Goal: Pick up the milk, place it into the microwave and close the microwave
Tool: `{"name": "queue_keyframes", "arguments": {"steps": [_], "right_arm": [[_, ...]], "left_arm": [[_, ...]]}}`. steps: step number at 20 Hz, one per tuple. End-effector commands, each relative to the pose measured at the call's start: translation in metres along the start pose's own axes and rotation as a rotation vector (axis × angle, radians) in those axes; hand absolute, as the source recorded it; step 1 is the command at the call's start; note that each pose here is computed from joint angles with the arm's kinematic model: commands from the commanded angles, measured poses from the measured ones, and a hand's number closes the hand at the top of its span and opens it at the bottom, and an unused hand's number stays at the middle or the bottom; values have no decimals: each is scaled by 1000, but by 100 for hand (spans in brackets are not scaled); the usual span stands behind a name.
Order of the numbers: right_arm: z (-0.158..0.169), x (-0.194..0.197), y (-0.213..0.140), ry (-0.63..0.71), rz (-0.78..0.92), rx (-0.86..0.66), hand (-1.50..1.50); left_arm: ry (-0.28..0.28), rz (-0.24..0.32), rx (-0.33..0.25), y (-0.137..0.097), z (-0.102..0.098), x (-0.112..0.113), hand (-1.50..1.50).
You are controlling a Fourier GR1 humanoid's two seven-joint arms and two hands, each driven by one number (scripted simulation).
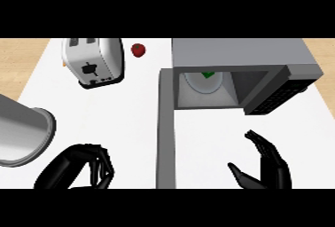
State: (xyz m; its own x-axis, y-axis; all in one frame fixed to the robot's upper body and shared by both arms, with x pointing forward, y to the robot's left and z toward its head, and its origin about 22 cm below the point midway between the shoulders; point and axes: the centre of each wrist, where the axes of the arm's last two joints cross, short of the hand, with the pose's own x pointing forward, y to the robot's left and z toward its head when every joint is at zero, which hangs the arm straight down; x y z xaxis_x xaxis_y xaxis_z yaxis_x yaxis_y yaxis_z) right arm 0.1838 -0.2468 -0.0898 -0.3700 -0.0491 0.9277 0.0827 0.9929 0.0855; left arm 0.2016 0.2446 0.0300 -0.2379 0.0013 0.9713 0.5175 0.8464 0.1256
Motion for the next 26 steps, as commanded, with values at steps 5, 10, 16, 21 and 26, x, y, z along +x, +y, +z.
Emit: {"name": "queue_keyframes", "arguments": {"steps": [5,10,16,21,26], "right_arm": [[18,47,-43,-22,17,-57,-150],[8,60,-58,-55,75,-52,-150],[11,92,-69,-106,55,1,-150],[-2,117,-77,-130,31,62,-150],[-30,133,-52,-148,-29,142,-150]], "left_arm": [[1,-112,-106,-32,-85,-1,150],[-64,-166,-198,-60,-117,-23,150],[41,-204,-292,-116,-137,-42,150],[139,-216,-270,-146,-147,-63,150],[195,-234,-367,-163,-162,-66,150]]}}
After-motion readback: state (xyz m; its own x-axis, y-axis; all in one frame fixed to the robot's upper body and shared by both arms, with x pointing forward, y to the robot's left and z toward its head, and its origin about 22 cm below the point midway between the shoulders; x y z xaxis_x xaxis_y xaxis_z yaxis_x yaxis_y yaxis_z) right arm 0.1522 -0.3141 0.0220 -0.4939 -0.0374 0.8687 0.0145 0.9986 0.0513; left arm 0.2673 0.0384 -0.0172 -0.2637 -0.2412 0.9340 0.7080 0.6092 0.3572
